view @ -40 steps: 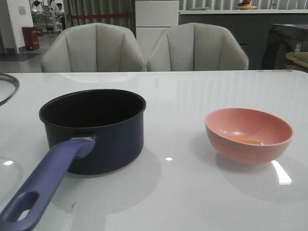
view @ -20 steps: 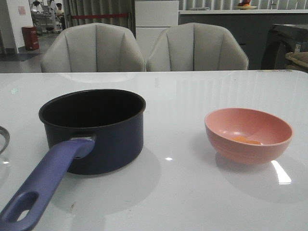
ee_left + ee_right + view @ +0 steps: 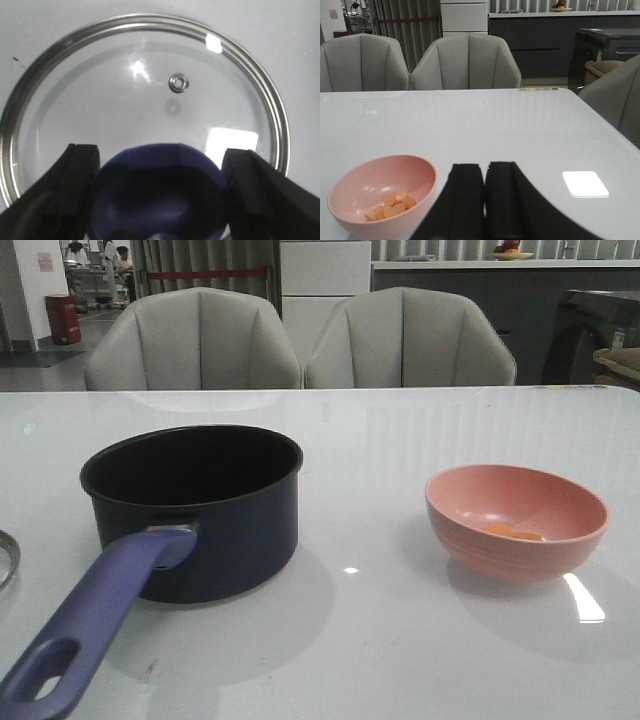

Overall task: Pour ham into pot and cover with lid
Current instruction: 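Set the glass lid down beside the saucepan with the left gripper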

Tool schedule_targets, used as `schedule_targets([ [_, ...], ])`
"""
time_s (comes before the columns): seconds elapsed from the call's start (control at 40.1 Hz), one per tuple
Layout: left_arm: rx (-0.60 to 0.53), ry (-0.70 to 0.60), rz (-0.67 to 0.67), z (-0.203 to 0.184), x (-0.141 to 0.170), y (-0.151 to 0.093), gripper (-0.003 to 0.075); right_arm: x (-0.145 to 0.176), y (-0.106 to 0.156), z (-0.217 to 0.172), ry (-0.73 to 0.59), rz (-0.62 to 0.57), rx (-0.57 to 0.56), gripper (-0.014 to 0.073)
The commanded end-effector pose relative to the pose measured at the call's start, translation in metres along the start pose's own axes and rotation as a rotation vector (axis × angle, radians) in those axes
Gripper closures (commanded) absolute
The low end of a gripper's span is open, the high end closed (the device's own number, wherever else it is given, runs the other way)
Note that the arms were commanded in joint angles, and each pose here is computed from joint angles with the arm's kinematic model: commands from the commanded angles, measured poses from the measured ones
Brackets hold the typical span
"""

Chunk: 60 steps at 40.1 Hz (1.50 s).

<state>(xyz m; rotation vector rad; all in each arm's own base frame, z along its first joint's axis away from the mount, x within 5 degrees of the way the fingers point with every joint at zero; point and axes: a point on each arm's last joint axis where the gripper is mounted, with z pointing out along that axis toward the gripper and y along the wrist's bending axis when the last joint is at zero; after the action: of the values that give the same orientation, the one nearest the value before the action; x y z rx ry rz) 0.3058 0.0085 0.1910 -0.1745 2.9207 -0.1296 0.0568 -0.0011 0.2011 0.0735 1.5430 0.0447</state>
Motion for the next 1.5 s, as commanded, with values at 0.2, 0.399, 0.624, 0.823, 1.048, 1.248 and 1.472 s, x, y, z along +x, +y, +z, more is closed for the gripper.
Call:
schedule_targets([
  [0.2, 0.013, -0.085, -0.006, -0.017, -0.007, -0.003, 0.0489, -0.005, 0.0, -0.002, -0.093, -0.009, -0.001, 0.0429],
  [0.399, 0.013, -0.083, -0.006, -0.017, -0.007, -0.003, 0.0247, -0.005, 0.0, -0.002, -0.093, -0.009, -0.001, 0.0429],
  [0.624, -0.005, -0.068, 0.015, -0.017, -0.006, -0.001, 0.0135, -0.005, 0.0, -0.002, -0.093, -0.009, -0.001, 0.0429],
  [0.823, 0.005, -0.073, 0.008, -0.022, -0.008, -0.003, 0.0136, -0.005, 0.0, -0.002, -0.093, -0.009, -0.001, 0.0429],
  [1.048, 0.011, -0.144, 0.015, -0.048, -0.001, -0.004, 0.0136, -0.005, 0.0, -0.002, -0.093, -0.009, -0.001, 0.0429],
  [1.248, 0.032, -0.314, 0.013, -0.088, 0.022, -0.007, 0.0136, -0.005, 0.0, -0.002, -0.093, -0.009, -0.001, 0.0429],
  [1.472, 0.075, -0.606, 0.033, -0.138, 0.064, -0.013, 0.0136, -0.005, 0.0, -0.002, -0.093, -0.009, -0.001, 0.0429],
])
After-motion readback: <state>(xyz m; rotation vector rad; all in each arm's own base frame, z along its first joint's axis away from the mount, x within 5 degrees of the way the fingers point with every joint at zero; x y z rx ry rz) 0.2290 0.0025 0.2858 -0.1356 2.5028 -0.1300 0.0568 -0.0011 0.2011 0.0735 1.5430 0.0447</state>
